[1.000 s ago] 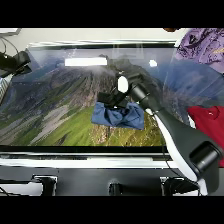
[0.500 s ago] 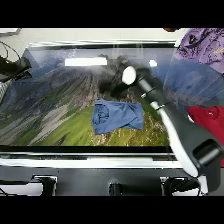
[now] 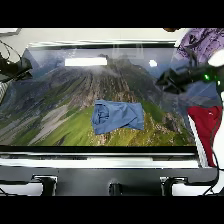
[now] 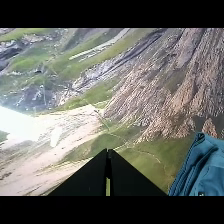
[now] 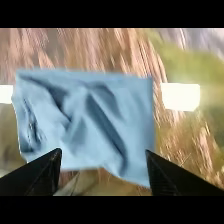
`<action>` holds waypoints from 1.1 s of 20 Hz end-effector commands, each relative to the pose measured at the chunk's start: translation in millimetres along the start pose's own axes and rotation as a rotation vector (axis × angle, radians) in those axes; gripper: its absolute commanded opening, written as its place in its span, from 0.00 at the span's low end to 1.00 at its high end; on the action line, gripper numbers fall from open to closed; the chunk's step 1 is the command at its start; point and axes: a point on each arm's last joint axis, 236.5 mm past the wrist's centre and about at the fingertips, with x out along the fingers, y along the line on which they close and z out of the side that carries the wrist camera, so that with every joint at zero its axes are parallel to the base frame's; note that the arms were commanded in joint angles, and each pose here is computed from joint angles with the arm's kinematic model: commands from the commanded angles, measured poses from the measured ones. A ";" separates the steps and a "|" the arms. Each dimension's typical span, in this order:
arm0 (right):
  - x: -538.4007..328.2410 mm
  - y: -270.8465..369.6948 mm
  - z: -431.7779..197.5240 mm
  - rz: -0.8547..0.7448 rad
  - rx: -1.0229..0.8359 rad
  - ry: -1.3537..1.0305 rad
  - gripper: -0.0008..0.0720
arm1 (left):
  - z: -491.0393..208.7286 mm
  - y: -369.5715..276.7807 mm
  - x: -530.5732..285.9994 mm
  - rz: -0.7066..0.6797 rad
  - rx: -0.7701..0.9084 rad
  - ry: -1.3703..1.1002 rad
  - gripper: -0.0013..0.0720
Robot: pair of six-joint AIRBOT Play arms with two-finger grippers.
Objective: Fold the clothes and pants, and hang the long-sleeved shirts on hangers.
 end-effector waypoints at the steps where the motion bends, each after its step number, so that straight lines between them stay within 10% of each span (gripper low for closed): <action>1: 33.1 -44.7 -39.2 0.178 0.065 0.077 0.81 | -0.1 -0.3 2.4 -0.001 0.003 0.003 0.04; 12: 170.4 -57.9 -111.9 0.246 0.136 0.176 0.71 | -0.2 -0.2 3.3 0.000 0.002 0.005 0.04; 17: 174.3 -43.7 -92.5 0.257 0.118 0.114 0.08 | -0.2 -0.2 3.3 0.000 0.002 0.005 0.04; 22: 132.5 -13.1 -20.9 0.228 0.044 -0.022 0.06 | -1.2 -2.8 3.4 -0.003 0.007 0.007 0.04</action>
